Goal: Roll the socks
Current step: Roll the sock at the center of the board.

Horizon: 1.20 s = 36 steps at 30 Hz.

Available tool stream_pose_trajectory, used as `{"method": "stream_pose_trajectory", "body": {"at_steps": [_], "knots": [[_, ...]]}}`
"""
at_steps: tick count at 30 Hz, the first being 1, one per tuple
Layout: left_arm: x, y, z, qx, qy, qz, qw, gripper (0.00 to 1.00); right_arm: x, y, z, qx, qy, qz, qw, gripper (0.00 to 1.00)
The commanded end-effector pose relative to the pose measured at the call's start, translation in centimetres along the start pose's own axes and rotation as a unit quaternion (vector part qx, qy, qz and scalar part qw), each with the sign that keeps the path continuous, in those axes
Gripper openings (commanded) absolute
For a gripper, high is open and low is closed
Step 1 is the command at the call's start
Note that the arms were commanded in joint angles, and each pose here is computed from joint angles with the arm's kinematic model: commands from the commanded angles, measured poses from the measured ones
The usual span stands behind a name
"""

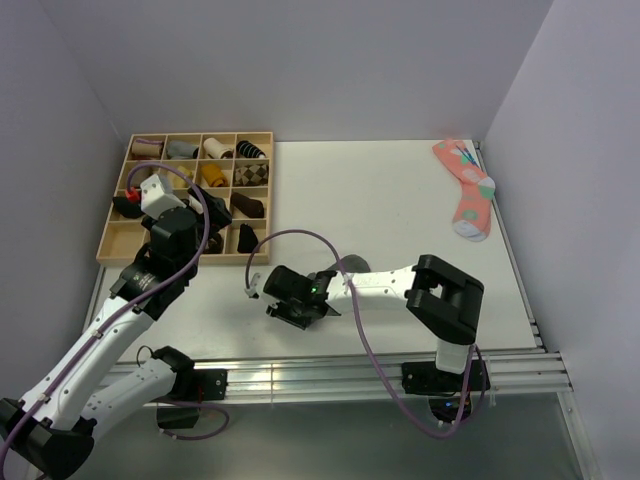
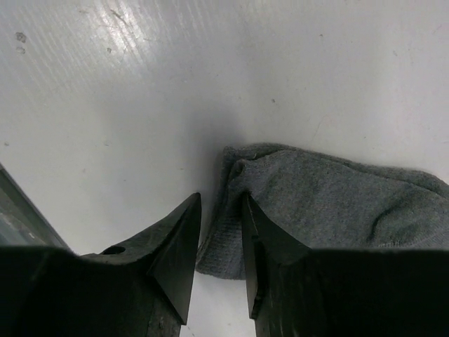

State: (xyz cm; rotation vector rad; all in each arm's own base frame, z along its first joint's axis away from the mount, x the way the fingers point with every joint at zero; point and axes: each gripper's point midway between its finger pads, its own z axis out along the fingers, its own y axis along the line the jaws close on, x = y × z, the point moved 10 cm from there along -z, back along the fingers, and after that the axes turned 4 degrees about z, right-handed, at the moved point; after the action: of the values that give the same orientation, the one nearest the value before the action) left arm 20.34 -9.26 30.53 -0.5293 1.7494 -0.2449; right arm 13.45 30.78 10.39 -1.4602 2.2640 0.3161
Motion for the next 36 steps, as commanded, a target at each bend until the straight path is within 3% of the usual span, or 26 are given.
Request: {"method": "stream_pose_trajectory", "body": {"at_steps": [1, 9, 15, 19, 25, 29, 36], "knots": [[-0.6, -0.2, 0.0, 0.011, -0.015, -0.002, 1.0, 0.93, -0.4, -0.4, 0.9, 0.003, 0.001, 0.006, 1.0, 0.36], [0.1, 0.1, 0.2, 0.013, -0.011, 0.0, 1.0, 0.93, 0.0, -1.6, 0.9, -0.022, 0.013, 0.02, 0.999, 0.2], [1.2, 0.2, 0.2, 0.046, -0.002, -0.004, 0.999, 0.91, -0.2, -4.3, -1.8, -0.163, -0.016, 0.069, 0.984, 0.17], [2.2, -0.3, 0.5, 0.088, 0.011, -0.003, 0.996, 0.82, 1.4, -7.3, -1.8, -0.246, 0.006, 0.142, 0.959, 0.17], [4.9, -0.2, 0.3, 0.158, 0.031, 0.01, 0.987, 0.68, 3.3, -10.1, -1.4, -0.393, 0.032, 0.244, 0.886, 0.16], [6.2, -0.8, -0.4, 0.228, 0.014, 0.012, 0.973, 0.6, 4.2, -11.4, -1.1, -0.423, 0.043, 0.262, 0.867, 0.15], [12.4, -1.8, -1.3, 0.312, 0.059, 0.08, 0.945, 0.55, 5.5, -13.0, -0.4, -0.425, 0.052, 0.304, 0.851, 0.15]]}}
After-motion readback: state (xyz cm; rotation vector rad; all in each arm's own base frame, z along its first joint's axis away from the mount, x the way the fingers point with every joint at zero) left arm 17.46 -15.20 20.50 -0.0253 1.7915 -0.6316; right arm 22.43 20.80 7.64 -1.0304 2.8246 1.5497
